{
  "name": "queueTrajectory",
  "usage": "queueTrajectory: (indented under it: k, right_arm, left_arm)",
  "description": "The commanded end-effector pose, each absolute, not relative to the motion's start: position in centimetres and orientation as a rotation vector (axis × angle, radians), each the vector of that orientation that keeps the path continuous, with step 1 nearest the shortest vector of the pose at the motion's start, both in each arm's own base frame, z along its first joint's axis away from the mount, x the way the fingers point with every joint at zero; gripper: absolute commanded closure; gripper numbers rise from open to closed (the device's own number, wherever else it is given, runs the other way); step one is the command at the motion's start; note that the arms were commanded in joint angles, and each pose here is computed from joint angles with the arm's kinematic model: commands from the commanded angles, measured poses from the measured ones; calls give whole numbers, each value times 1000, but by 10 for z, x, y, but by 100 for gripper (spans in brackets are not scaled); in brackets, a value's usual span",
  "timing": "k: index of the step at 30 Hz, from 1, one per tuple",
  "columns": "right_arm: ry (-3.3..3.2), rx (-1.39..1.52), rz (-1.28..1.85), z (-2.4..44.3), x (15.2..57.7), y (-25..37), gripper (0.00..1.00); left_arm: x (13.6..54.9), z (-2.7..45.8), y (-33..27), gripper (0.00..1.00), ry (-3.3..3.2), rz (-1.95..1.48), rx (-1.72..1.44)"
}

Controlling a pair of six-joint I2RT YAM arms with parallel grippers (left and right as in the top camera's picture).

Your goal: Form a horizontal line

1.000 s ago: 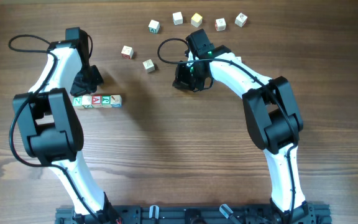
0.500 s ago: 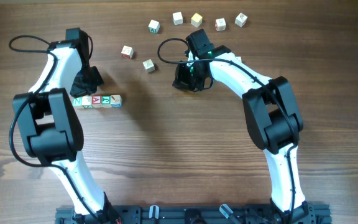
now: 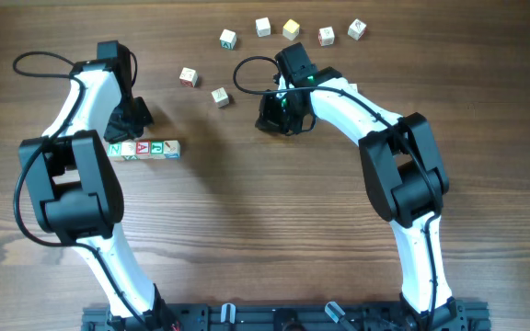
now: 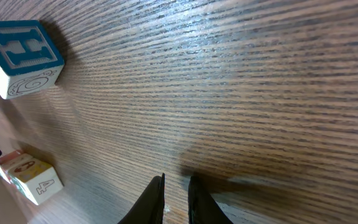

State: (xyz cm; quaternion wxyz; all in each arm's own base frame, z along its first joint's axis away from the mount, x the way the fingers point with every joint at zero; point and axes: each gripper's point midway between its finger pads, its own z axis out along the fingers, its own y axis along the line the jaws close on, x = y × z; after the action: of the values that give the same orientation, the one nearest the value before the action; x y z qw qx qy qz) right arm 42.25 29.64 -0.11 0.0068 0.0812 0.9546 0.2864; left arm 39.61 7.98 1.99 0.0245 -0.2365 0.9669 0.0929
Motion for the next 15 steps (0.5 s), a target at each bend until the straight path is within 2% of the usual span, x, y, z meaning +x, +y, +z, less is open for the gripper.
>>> queueTrajectory:
  k: [1,8,15]
  right_arm:
    - [3085,345,718,-55,408,273,84]
    - [3082,344,719,-54,408,273,84]
    - [3083,370,719,-54,408,273,84]
  left_arm:
    - [404,21,85,96,2949,301,-762]
    - [431,21,68,96,2873,97,-764]
    - [431,20,55,96,2893,-7,-759]
